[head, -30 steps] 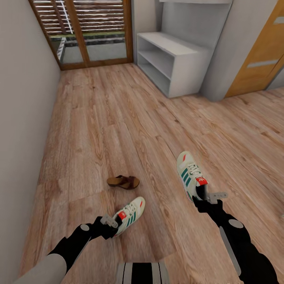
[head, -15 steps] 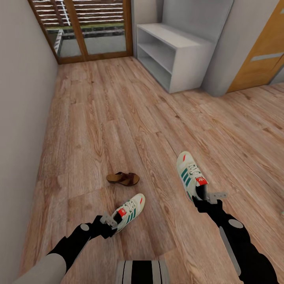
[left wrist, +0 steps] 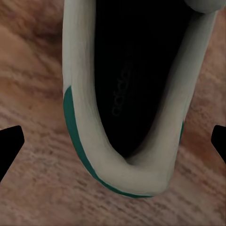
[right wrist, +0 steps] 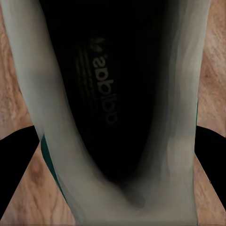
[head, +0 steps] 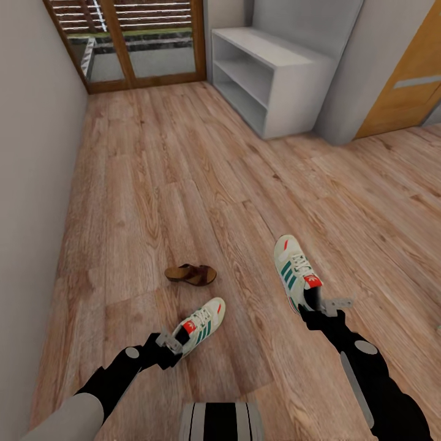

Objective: Pick up the two gym shoes and the two sandals from the corridor floor and place them onto the hallstand (shoe rack) in the corridor, making sure they are on the rack and not on the floor. Arrange them so the two gym shoes are next to each other and the two sandals are next to each other.

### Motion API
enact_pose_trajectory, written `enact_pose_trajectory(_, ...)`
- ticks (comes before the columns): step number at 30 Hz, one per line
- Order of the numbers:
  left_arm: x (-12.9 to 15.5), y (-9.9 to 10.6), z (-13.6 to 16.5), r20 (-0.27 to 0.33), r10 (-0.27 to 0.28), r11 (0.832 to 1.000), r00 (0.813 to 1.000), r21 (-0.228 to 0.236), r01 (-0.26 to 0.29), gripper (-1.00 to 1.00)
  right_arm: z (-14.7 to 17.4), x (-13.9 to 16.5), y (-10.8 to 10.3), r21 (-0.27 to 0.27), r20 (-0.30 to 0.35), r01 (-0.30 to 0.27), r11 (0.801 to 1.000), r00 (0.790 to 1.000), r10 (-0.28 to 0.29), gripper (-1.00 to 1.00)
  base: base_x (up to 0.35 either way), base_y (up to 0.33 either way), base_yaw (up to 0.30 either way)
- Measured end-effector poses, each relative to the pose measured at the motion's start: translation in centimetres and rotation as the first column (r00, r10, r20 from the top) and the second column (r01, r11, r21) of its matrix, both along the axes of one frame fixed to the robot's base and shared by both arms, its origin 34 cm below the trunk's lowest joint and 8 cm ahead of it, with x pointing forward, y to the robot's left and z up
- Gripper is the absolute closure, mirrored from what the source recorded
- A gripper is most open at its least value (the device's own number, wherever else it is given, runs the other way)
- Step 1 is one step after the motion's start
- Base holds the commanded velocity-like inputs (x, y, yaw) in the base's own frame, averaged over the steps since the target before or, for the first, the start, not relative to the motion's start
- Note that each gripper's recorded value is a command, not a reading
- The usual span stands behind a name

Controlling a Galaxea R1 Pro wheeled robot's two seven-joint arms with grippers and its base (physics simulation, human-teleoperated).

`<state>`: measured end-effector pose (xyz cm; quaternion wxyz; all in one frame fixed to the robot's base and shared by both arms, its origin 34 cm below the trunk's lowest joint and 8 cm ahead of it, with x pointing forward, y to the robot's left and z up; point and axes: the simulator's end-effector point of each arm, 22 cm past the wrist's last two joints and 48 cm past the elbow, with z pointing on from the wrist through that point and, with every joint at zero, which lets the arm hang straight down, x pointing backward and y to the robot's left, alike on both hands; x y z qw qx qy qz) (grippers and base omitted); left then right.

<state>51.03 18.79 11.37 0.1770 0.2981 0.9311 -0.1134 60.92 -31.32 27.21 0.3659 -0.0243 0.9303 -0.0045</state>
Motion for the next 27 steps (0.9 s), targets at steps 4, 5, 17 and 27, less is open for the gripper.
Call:
enact_pose_trajectory(4, -0.6, 0.0, -0.7, -0.015, 0.0, 1.0, 1.0, 0.0, 0.0, -1.0, -0.8, -0.3, 0.0, 0.0, -0.015, 0.0, 1.0, 1.0, 0.0, 1.0, 0.0, 0.0, 0.0)
enact_pose_trajectory(5, -0.6, 0.0, -0.7, -0.016, 0.0, 1.0, 1.0, 0.0, 0.0, -1.0, -0.9, -0.4, 0.0, 0.0, -0.016, 0.0, 1.0, 1.0, 0.0, 1.0, 0.0, 0.0, 0.0)
enact_pose_trajectory(17, -1.8, 0.3, -2.0, -0.045, 0.0, 1.0, 0.999, 0.004, 0.0, -1.0, -2.4, -1.1, 0.0, 0.0, -0.045, 0.0, 1.0, 0.999, 0.0, 1.0, 0.0, 0.0, 0.0)
enact_pose_trajectory(27, -2.2, 0.6, -2.4, -0.053, 0.0, 1.0, 0.999, 0.007, 0.0, -1.0, -2.9, -1.3, 0.0, 0.0, -0.054, 0.0, 1.0, 0.999, 0.0, 1.0, 0.0, 0.0, 0.0)
